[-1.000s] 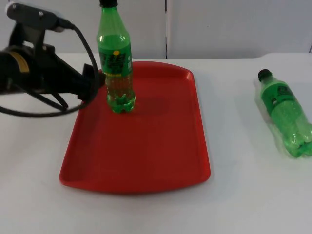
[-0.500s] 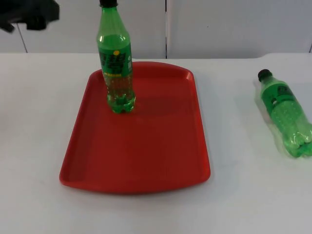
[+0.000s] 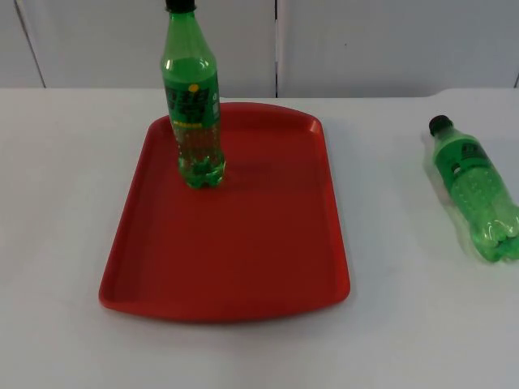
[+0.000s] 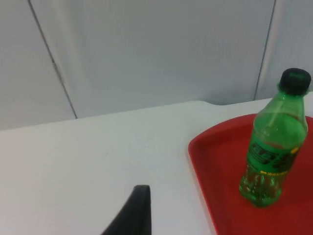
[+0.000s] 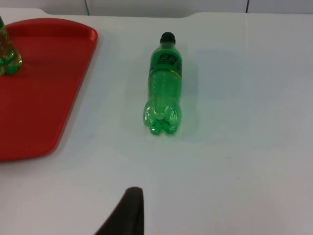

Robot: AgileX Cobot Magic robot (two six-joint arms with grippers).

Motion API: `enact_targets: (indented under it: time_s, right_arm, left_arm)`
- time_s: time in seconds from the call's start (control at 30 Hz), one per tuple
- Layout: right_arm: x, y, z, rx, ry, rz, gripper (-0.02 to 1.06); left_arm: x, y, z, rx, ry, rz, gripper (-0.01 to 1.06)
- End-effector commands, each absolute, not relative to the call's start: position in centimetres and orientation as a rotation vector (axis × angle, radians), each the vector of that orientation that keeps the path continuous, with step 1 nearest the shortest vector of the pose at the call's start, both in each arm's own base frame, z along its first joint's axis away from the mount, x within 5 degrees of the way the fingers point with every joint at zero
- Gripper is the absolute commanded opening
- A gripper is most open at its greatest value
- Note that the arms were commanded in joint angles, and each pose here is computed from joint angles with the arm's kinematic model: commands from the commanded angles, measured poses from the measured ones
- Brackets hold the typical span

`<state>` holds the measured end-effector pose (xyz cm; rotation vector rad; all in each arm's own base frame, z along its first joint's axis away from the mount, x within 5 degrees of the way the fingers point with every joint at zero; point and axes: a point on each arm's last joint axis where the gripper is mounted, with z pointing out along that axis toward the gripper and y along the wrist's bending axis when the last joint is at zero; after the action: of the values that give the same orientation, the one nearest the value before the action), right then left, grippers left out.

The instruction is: Place the bottle upright on the tray.

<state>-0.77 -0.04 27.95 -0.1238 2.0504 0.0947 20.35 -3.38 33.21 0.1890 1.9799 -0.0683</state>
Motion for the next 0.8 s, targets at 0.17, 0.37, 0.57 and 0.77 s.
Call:
enact_targets:
  time_s: [0.17,0.37,0.57,0.77]
  right_arm:
    - [-0.7,0.0,28.1,-0.12,2.041,0.089,1.05]
    - [-0.7,0.0,28.1,-0.12,2.041,0.089,1.05]
    - [-0.7,0.0,28.1,-0.12,2.041,0.089,1.05]
    - [-0.8,0.0,28.4,-0.088,2.025,0.112,1.05]
  left_arm:
    - [17.1,-2.7,34.4,0.139,1.991,-0.083,1.0]
    - [16.2,-2.4,33.7,0.137,2.097,-0.067,1.0]
    - [16.2,-2.4,33.6,0.137,2.107,-0.065,1.0]
    - [16.1,-2.4,33.5,0.132,2.118,-0.073,1.0]
